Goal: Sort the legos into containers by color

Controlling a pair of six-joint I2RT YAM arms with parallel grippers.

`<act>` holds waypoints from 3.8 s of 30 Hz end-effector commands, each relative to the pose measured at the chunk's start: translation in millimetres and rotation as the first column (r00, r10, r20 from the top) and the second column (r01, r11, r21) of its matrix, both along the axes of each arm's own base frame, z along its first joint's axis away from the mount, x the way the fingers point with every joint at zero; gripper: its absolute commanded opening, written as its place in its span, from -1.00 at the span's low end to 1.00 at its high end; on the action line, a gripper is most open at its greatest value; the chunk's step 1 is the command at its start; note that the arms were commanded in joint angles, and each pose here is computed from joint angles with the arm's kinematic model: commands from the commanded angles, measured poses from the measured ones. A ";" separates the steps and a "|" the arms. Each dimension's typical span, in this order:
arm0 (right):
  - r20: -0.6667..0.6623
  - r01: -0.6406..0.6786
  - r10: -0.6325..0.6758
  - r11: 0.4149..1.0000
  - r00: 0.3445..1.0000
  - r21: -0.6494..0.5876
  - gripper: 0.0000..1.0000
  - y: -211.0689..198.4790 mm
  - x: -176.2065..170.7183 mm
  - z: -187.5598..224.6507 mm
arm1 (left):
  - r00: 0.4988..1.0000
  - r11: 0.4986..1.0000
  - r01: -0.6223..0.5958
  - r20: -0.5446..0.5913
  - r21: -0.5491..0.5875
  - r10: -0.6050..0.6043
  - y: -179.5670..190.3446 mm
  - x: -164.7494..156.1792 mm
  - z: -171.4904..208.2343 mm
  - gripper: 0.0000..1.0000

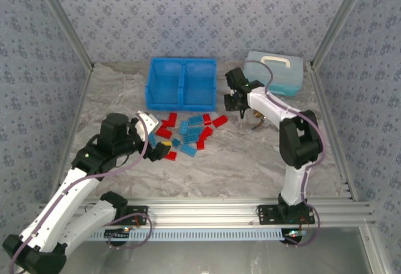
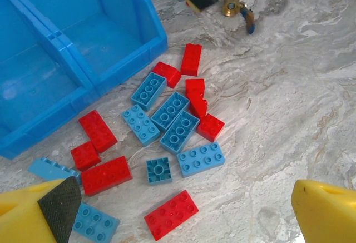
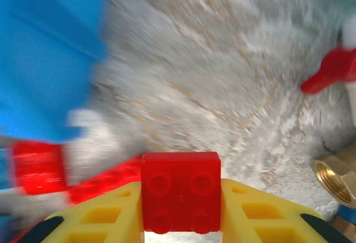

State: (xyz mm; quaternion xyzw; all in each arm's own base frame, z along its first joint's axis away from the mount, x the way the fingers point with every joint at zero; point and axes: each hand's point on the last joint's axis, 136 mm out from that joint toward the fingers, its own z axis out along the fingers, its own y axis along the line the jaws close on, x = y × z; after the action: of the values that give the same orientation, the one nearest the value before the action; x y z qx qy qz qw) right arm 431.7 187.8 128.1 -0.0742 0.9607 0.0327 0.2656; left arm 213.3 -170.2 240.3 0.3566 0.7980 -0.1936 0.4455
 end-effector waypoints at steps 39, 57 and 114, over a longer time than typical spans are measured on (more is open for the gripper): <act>0.330 0.001 -0.019 0.998 0.944 0.055 0.09 92.4 27.7 121.8 | 0.992 0.996 -0.085 0.093 -0.021 0.087 15.1 2.2 16.4 0.99; 0.014 0.452 -0.462 0.872 0.887 0.186 0.86 33.6 -61.2 -30.3 | 0.998 0.998 0.015 0.068 -0.065 -0.011 -0.7 -8.1 17.4 0.98; 0.324 0.106 -0.144 0.985 0.935 0.133 -0.31 140.2 99.5 52.6 | 0.996 0.999 -0.041 0.076 -0.027 0.043 8.3 -1.6 12.3 0.98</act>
State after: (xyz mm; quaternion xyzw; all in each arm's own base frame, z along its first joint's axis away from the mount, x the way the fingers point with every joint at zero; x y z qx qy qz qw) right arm 522.5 335.2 198.8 0.0122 0.8891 0.0878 0.4490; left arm 212.2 -161.6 243.5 0.3405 0.7951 -0.1811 0.4680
